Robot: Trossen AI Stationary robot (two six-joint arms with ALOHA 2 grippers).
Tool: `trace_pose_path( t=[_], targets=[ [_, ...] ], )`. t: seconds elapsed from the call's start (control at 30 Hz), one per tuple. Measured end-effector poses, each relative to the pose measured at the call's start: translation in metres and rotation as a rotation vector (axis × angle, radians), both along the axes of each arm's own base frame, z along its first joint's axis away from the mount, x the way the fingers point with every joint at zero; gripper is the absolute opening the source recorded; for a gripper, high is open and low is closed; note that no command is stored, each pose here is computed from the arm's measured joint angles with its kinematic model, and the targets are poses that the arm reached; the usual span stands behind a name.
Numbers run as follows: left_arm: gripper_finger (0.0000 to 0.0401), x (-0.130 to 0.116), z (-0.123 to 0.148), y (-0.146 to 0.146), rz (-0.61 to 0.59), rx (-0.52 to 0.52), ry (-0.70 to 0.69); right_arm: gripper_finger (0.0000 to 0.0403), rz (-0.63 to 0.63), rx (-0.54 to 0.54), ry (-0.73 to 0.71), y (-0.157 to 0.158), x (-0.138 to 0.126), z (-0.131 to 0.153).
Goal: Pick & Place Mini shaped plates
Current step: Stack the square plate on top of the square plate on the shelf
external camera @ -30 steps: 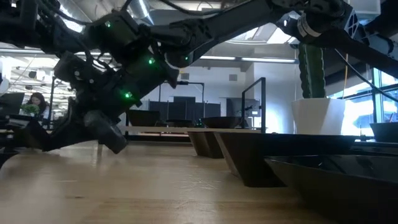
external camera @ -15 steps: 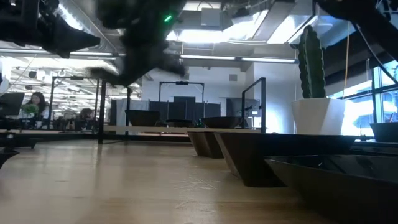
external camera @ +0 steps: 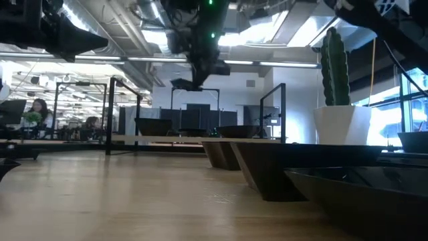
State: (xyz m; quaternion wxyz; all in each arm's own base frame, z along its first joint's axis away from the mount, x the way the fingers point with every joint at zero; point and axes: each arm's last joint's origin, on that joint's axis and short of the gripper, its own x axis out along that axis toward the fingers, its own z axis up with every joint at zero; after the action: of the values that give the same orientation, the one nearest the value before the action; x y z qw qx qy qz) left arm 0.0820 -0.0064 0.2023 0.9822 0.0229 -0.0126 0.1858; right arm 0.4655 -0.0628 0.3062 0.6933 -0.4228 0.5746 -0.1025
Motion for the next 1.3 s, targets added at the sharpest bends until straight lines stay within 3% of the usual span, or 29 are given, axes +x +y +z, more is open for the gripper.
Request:
trace_pose_path(
  t=[0.33, 0.63, 1.3],
  targets=[
    [0.0005, 0.000, 0.000, 0.000, 0.007, 0.024, 0.010, 0.0001, -0.058, 0.103, -0.025, -0.047, 0.008, -0.024],
    [0.0010, 0.000, 0.000, 0.000, 0.016, 0.023, 0.009, 0.0001, -0.099, 0.066, 0.063, -0.060, 0.017, -0.060],
    [0.0005, 0.000, 0.000, 0.000, 0.016, 0.023, 0.010, 0.0004, -0.100, 0.159, 0.038, -0.076, 0.013, -0.062]
  ],
)
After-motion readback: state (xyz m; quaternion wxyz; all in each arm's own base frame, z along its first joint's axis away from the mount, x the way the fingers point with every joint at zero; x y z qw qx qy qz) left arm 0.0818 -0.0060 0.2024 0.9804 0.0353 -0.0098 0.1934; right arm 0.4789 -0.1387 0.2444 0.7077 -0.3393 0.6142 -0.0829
